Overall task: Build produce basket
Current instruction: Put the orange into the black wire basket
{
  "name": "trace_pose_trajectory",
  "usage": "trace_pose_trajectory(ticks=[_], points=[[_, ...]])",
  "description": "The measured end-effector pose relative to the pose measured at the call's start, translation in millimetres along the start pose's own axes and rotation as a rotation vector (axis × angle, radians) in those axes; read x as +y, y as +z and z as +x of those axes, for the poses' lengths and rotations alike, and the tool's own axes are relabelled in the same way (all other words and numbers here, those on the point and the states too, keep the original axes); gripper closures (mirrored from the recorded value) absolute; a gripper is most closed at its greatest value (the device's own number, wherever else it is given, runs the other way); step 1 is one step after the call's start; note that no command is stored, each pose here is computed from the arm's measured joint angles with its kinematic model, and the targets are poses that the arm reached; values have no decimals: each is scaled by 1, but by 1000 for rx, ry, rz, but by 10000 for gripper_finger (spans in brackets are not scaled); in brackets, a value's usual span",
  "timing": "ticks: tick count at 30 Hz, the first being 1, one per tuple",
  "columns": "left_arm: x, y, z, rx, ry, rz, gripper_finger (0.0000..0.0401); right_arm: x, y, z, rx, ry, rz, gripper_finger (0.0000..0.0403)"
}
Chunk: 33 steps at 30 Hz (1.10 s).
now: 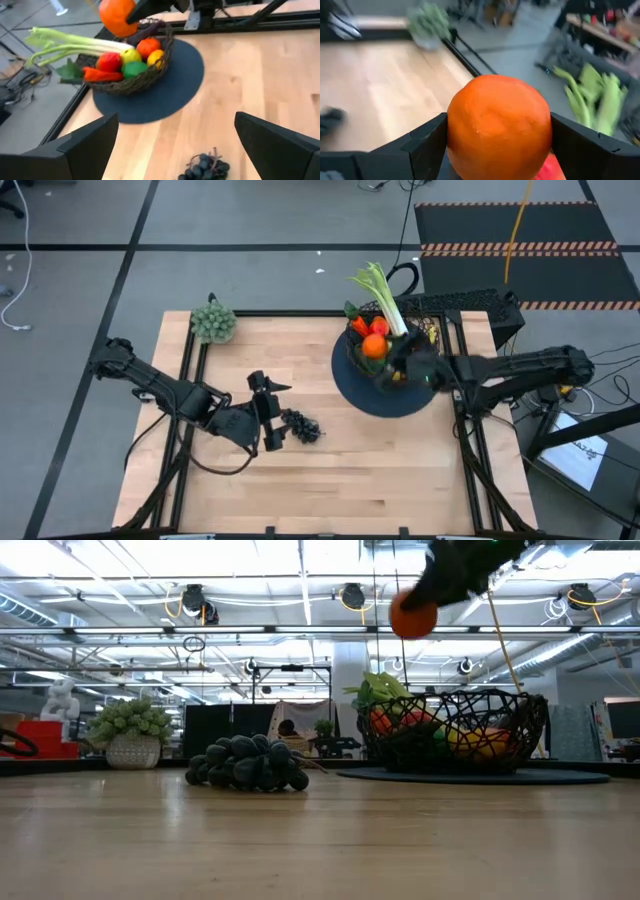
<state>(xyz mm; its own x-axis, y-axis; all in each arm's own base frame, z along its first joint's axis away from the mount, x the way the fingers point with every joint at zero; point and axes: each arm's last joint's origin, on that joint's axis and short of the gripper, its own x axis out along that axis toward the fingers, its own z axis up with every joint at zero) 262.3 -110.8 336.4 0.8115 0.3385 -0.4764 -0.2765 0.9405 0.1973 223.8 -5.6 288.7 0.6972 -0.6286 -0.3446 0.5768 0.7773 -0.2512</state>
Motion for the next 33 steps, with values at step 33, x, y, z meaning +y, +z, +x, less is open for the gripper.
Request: trace_pose_trajectory(ticks=[33], points=[[15, -6, 18, 49, 23, -54, 2, -125, -83, 50, 417, -457, 188, 67]])
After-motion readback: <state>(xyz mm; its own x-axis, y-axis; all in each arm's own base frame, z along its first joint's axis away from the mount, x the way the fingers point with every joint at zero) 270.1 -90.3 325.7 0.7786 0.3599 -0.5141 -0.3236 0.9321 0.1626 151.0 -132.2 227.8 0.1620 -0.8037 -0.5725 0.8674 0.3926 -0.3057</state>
